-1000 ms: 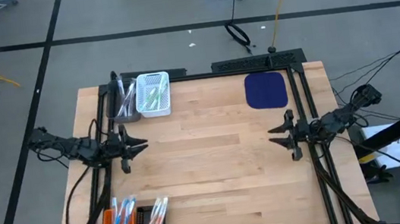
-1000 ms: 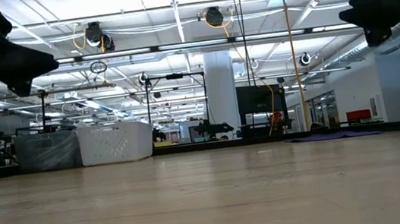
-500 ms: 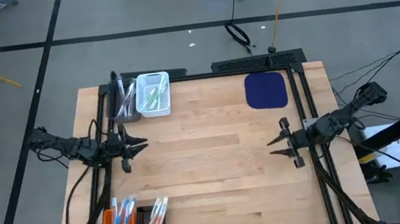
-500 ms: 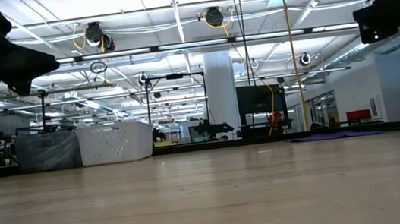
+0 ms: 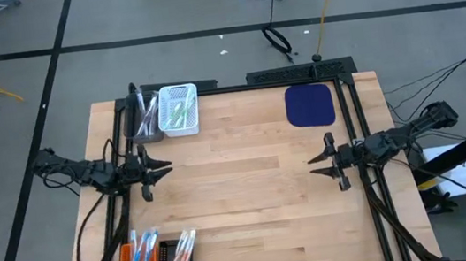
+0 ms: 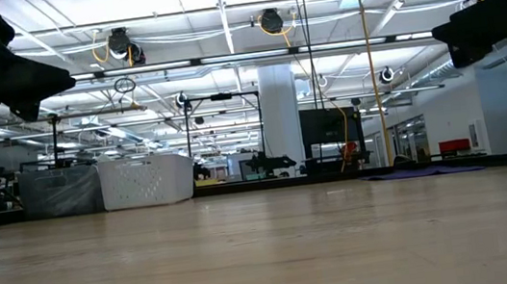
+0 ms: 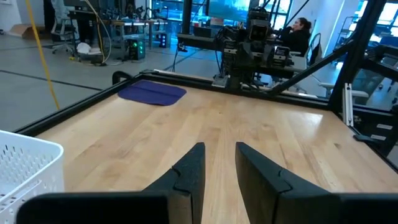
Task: Pick & Place Toothbrushes
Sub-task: Return to Home Position
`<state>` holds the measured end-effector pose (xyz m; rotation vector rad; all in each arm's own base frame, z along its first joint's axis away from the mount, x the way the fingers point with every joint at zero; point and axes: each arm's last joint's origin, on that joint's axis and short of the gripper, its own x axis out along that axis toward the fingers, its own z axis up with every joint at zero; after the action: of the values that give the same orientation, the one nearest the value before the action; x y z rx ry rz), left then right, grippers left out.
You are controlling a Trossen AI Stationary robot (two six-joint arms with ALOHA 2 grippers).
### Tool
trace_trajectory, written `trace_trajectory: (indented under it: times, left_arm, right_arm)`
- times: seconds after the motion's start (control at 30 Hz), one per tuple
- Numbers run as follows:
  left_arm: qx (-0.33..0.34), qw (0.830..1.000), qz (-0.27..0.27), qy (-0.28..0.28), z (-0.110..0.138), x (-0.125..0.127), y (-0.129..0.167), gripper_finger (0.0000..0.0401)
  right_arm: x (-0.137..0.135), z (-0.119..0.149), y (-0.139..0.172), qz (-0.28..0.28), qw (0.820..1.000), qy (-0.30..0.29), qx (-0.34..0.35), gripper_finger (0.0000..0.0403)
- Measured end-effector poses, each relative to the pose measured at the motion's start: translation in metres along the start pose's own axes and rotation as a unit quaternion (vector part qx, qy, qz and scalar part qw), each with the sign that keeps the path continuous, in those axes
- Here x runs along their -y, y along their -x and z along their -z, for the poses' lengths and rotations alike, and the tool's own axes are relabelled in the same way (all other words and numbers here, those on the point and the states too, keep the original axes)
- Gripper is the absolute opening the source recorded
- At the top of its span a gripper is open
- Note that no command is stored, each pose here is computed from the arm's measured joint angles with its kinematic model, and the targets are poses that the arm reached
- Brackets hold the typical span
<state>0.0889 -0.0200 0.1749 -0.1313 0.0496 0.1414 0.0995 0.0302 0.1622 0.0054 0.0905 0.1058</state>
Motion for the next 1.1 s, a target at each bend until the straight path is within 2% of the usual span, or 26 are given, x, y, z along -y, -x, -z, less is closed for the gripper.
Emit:
trace_trajectory:
  times: [0.6, 0.97, 1.1]
  left_arm:
    - [0.000, 1.000, 0.000, 0.000, 0.000, 0.000, 0.000, 0.0088]
    - [0.000, 1.000, 0.000, 0.000, 0.000, 0.000, 0.000, 0.0088]
    - [-0.001, 1.000, 0.000, 0.000, 0.000, 0.000, 0.000, 0.0088]
  right_arm:
    - [0.000, -0.002, 0.002, -0.006, 1.000, -0.007, 0.014, 0.0125]
    - [0.020, -0.015, 0.008, 0.092, 0.991, -0.027, 0.091, 0.0125]
    - [0.024, -0.016, 0.008, 0.115, 0.988, -0.027, 0.095, 0.0125]
